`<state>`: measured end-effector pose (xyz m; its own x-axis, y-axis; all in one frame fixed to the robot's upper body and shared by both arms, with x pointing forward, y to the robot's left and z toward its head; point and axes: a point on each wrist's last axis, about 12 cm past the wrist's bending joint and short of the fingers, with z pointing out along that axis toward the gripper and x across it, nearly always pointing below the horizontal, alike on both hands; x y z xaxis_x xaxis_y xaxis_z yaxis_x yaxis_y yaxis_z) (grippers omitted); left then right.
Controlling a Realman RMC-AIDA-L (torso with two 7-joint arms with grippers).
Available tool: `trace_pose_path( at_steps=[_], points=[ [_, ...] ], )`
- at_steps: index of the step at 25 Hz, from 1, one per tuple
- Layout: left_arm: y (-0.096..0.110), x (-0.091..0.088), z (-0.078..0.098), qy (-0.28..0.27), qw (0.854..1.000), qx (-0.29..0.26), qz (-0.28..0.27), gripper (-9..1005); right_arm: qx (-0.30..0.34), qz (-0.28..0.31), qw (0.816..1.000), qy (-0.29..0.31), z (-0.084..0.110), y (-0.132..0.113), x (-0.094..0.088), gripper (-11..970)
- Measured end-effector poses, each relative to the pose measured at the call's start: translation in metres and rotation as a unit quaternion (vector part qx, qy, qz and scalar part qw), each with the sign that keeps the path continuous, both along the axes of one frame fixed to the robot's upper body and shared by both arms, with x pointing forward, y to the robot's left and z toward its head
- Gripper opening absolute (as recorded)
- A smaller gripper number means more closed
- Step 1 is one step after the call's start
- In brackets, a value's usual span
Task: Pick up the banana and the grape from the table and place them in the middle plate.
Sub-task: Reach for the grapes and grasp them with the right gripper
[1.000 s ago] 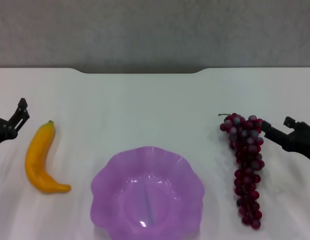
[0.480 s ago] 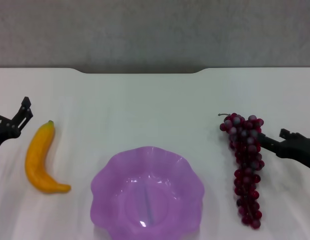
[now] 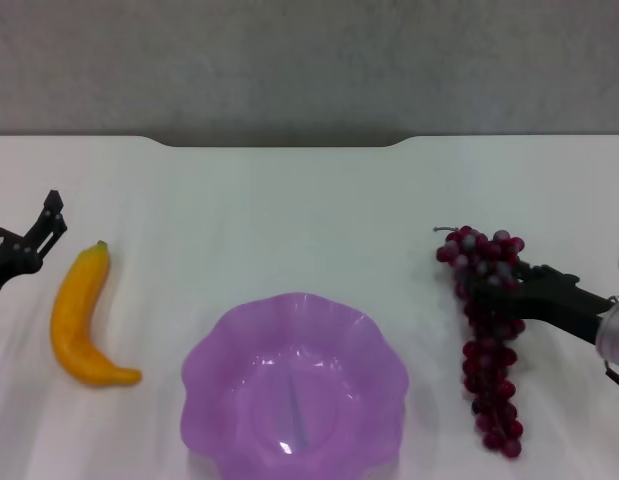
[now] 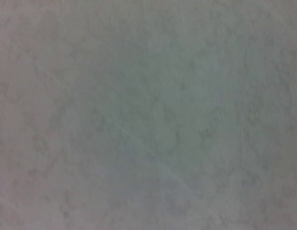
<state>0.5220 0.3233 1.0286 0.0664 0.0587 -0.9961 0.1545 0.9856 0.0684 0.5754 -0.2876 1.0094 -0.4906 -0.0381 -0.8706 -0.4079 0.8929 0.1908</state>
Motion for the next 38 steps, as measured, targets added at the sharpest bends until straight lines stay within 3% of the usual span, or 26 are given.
trace_pose_path(
  at_steps=[38],
  points=[
    [-0.003, -0.001, 0.002, -0.009, 1.0, -0.003, -0.007, 886, -0.033, 0.008, 0.999, 0.036, -0.013, 0.018, -0.002, 862]
  ],
)
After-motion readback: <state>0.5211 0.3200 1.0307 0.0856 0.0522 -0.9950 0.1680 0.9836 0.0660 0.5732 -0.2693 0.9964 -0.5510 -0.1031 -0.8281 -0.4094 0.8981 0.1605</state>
